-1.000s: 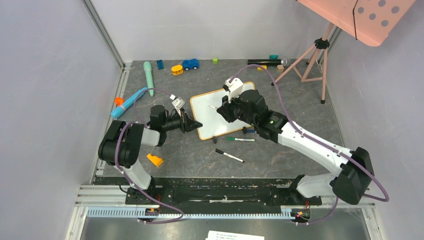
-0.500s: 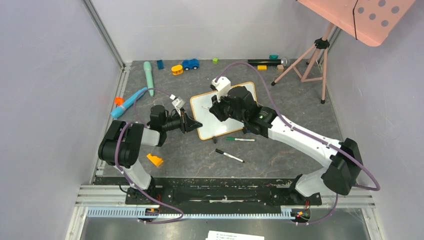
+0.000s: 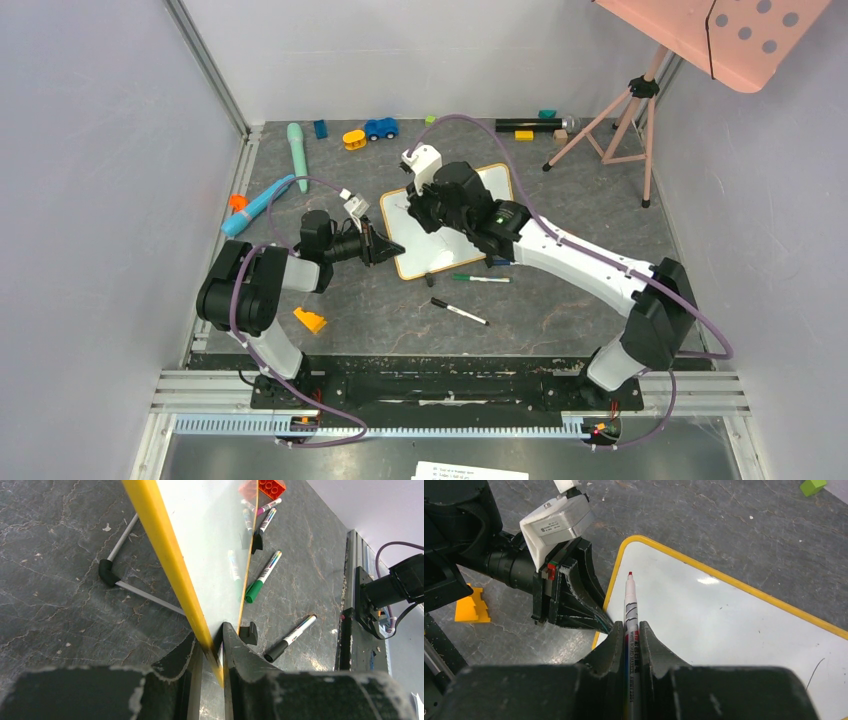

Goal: Write a sentence on the whiteboard

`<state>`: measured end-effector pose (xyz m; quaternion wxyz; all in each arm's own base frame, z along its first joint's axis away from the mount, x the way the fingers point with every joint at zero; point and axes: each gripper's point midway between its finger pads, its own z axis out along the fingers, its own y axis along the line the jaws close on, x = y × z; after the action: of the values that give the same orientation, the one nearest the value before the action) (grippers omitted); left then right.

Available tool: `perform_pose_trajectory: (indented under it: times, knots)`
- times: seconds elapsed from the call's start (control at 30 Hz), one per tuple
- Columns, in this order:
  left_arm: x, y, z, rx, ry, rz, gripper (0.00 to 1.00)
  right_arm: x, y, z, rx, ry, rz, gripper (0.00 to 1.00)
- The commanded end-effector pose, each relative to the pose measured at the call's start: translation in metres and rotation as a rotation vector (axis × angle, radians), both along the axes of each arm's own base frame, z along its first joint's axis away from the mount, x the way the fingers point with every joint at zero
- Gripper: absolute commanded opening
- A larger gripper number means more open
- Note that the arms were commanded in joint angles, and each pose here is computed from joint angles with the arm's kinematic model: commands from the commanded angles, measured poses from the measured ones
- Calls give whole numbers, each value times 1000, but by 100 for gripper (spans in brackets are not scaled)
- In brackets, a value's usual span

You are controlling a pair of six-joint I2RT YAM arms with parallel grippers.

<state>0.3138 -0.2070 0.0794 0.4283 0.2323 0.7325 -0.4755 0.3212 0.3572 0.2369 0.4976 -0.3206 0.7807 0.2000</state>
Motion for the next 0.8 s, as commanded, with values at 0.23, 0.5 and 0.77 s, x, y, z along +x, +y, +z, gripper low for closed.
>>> perform_pose_trajectory:
  times: [0.23, 0.5, 0.77]
  knots:
    - [18, 7, -1, 41, -54, 56, 9, 16, 21, 23, -1, -74, 20, 0]
    - [18, 7, -1, 41, -57, 57, 9, 20, 18, 16, -25, -78, -6, 0]
    - [16, 7, 0, 37, -58, 57, 9, 24, 20, 14, -25, -82, -14, 0]
